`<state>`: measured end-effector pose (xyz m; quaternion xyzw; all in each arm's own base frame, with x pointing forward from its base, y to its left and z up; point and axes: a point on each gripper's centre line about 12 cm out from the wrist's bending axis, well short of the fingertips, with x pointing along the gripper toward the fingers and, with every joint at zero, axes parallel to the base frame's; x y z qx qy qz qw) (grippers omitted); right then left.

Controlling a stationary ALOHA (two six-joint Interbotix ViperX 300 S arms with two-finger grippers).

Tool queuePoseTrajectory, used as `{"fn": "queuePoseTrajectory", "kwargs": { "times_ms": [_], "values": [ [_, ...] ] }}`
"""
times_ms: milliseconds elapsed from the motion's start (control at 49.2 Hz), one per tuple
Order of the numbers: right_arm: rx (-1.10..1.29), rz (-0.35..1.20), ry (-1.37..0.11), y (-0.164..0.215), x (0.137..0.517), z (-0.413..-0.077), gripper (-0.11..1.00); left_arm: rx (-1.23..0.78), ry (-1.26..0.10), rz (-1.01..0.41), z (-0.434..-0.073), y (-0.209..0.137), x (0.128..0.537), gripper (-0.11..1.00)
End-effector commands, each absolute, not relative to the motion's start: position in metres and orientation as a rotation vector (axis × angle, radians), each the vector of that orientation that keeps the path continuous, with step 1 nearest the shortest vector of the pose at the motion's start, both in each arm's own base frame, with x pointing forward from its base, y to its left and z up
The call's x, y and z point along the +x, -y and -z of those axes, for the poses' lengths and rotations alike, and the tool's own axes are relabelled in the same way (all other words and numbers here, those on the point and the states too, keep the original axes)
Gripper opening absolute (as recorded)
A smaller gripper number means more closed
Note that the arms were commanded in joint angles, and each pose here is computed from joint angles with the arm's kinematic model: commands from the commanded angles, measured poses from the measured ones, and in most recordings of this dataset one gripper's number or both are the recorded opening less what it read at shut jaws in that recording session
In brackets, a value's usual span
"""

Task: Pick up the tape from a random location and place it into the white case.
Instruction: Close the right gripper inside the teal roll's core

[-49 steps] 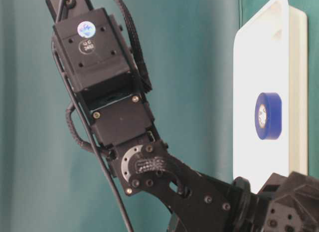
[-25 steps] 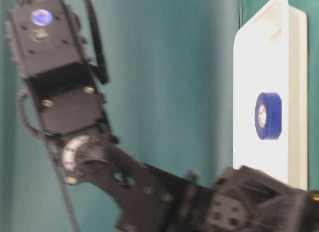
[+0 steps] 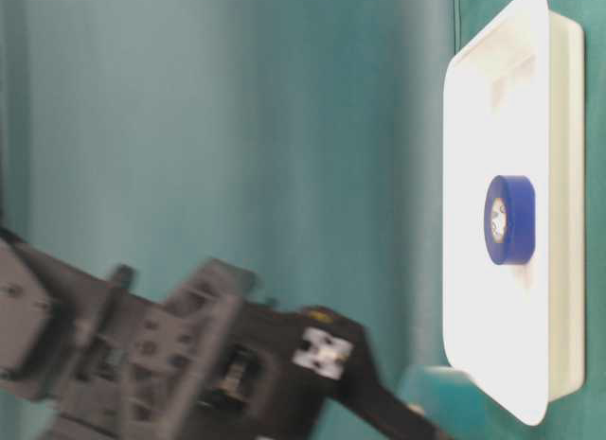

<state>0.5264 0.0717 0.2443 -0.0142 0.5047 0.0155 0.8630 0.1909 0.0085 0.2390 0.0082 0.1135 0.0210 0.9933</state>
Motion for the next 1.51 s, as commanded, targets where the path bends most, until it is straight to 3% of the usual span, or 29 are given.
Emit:
{"fn": "queuePoseTrajectory", "kwargs": {
  "times_ms": [0, 570, 1485],
  "values": [
    [-0.031, -0.029, -0.977, -0.069, 0.521, -0.29, 0.29, 0.013, -0.221, -0.046, -0.242, -0.009, 0.193, 0.8],
    [-0.07, -0.039, -0.986, -0.071, 0.513, -0.345, 0.29, 0.013, -0.224, -0.044, -0.241, -0.009, 0.193, 0.8],
    [-0.07, -0.041, -0.996, -0.072, 0.512, -0.346, 0.29, 0.013, -0.227, -0.046, -0.241, -0.009, 0.193, 0.8]
  ]
}}
